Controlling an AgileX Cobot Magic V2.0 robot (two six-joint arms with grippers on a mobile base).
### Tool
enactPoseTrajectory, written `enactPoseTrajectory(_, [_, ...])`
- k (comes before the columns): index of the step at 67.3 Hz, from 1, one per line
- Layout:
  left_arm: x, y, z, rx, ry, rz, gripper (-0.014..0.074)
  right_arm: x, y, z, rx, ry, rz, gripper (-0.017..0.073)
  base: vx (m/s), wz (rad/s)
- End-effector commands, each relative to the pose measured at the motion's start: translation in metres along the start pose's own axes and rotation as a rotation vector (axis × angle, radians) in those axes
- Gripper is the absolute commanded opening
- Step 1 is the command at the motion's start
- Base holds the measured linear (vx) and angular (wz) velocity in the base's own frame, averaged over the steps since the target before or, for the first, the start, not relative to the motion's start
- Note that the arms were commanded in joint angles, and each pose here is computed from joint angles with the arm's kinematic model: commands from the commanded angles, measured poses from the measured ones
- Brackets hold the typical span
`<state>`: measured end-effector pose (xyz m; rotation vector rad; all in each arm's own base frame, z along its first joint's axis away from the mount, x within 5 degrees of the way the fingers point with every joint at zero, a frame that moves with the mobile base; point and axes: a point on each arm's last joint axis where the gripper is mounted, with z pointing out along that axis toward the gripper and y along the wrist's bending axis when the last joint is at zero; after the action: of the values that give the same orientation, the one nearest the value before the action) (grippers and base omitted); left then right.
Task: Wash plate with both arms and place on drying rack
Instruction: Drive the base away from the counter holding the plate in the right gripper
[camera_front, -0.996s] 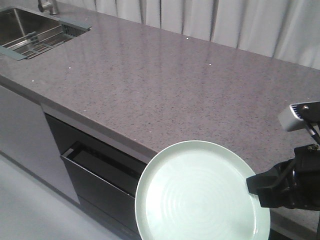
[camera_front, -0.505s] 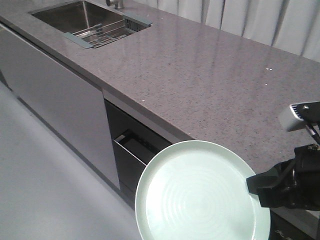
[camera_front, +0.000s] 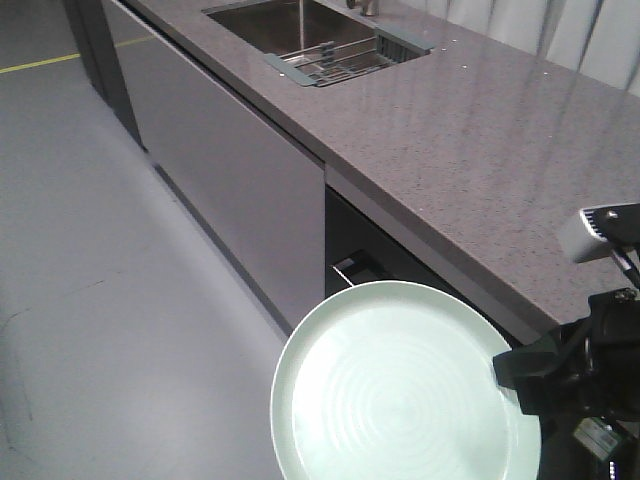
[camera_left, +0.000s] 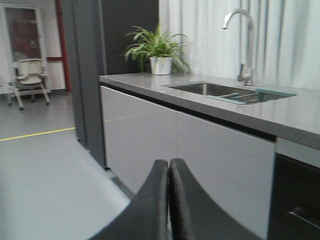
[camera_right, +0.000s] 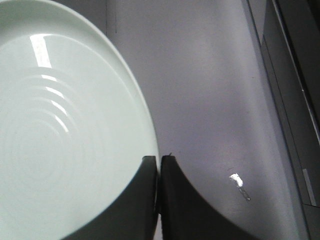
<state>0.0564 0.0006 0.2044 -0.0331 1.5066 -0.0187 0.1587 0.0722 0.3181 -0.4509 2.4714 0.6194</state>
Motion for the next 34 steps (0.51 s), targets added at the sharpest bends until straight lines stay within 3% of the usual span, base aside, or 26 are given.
enactPoseTrajectory(1, [-0.0174,-0.0009,-0.0025,0.009,-0.111,-0.008,-0.0006,-0.009,0.0049,-0.0084,-0.015,-0.081,-0.006,-0.0004,-0.05,0.43])
enactPoseTrajectory(34, [-0.0174,-0.0009,-0.0025,0.009,-0.111,-0.008,-0.0006,-0.009,0.0049,-0.0084,-0.015,-0.081,-0.006,-0.0004,-0.04,0.41])
